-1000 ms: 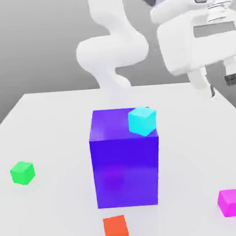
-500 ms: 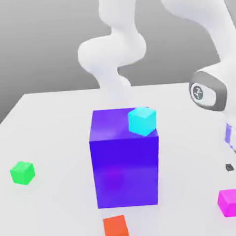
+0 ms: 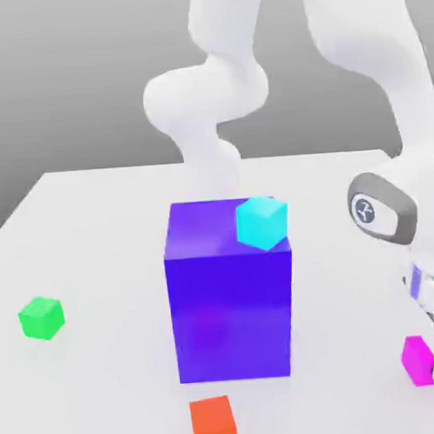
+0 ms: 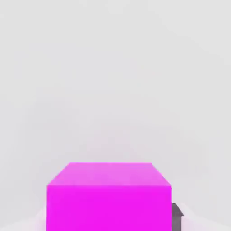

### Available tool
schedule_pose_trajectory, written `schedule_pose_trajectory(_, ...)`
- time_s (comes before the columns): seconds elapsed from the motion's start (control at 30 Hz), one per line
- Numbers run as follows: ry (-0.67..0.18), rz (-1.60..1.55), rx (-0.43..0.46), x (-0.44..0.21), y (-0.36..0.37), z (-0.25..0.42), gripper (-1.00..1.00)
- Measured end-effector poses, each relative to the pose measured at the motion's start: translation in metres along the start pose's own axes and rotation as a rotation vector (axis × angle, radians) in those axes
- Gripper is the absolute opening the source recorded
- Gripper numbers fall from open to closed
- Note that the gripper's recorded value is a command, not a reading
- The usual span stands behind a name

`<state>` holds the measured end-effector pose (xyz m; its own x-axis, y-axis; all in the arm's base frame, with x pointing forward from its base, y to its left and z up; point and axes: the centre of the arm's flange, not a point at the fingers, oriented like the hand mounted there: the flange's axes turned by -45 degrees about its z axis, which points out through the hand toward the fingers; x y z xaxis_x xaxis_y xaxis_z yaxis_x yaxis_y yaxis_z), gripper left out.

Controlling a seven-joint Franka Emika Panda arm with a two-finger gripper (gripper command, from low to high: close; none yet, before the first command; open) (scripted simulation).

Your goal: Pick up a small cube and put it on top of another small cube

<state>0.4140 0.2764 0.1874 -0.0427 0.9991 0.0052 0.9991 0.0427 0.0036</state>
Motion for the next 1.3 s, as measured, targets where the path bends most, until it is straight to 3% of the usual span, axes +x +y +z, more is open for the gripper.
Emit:
schedule_pose_trajectory(0.13,0.021,0.036,-0.048,-0.044,0.031,-0.030,-1.00)
schedule_pose_trajectory(0.4,-0.037,0.067,-0.135,-0.246,0.068,-0.082,-1.00)
schedule_pose_trajectory(0.53,-0.083,0.104,-0.157,-0.371,0.045,-0.105,-1.00)
schedule_pose_trajectory(0.67,-0.112,0.082,-0.122,-0.459,-0.005,-0.107,-1.00)
schedule_pose_trajectory(0.87,-0.101,-0.005,-0.056,-0.539,-0.094,-0.095,-1.00)
schedule_pose_trajectory(1.07,-0.033,-0.099,-0.010,-0.583,-0.191,-0.070,-1.00)
schedule_pose_trajectory(1.3,-0.008,-0.135,-0.009,-0.587,-0.201,-0.055,-1.00)
